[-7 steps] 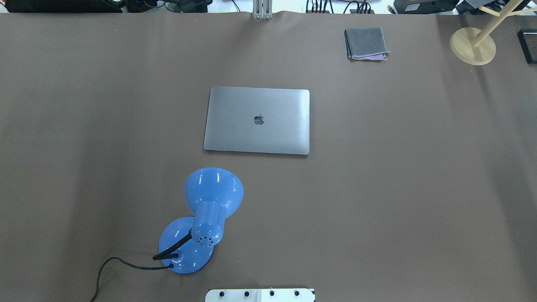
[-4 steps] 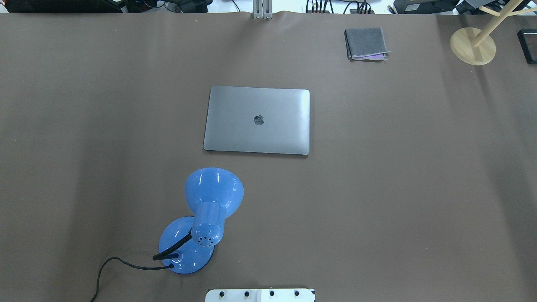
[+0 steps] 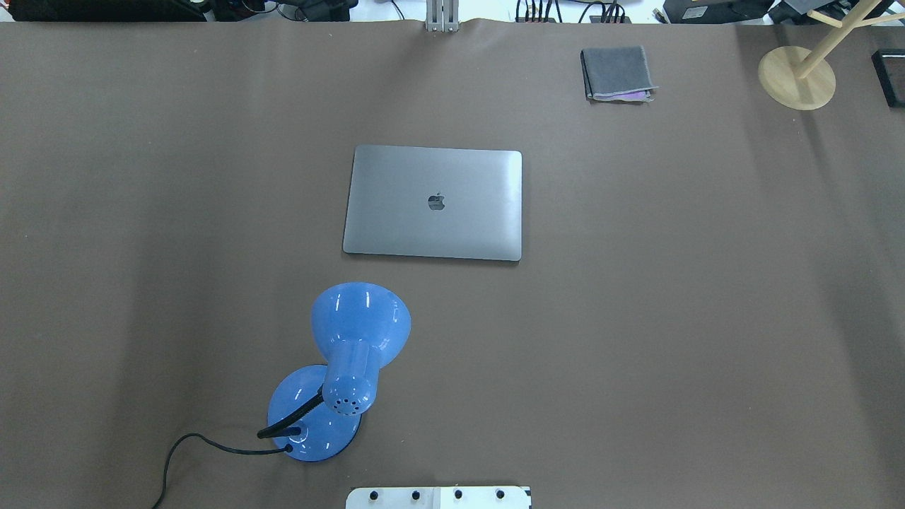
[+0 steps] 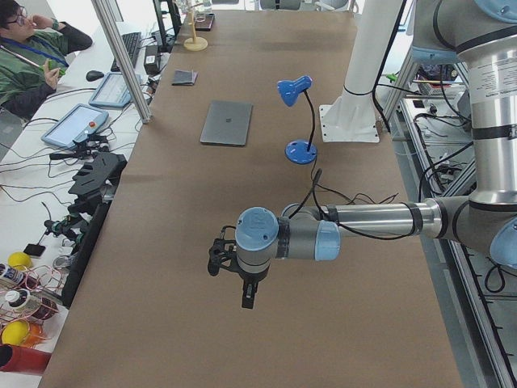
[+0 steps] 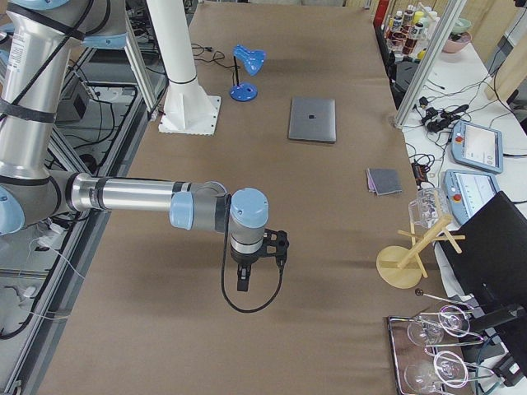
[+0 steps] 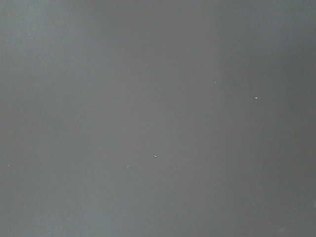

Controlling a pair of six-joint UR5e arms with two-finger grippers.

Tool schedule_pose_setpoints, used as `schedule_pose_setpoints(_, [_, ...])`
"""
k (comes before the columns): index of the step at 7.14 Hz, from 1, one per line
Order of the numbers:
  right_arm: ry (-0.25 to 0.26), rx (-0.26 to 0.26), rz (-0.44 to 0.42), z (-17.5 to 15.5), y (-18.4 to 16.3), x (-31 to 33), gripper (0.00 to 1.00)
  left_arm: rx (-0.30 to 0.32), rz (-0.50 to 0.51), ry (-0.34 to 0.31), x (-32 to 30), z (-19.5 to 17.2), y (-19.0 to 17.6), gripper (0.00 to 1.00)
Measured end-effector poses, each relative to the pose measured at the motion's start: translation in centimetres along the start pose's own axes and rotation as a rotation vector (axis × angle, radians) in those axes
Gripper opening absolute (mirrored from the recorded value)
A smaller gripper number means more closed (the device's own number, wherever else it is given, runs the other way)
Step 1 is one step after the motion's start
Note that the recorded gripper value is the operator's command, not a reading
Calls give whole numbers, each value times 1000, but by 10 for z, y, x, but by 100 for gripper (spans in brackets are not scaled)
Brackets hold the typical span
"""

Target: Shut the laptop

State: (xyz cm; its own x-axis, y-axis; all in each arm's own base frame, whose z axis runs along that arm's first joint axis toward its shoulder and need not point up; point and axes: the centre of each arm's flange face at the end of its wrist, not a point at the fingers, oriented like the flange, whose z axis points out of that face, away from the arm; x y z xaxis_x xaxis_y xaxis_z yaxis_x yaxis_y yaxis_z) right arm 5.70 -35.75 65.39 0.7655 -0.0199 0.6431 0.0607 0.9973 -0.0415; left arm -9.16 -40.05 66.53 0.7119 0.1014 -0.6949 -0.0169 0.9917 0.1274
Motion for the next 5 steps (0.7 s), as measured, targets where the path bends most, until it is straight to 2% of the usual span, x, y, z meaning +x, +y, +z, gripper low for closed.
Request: schedule_pose_setpoints(5, [0,3,-6,-1,-3,-2,100,0,0,0,0,0,0,98])
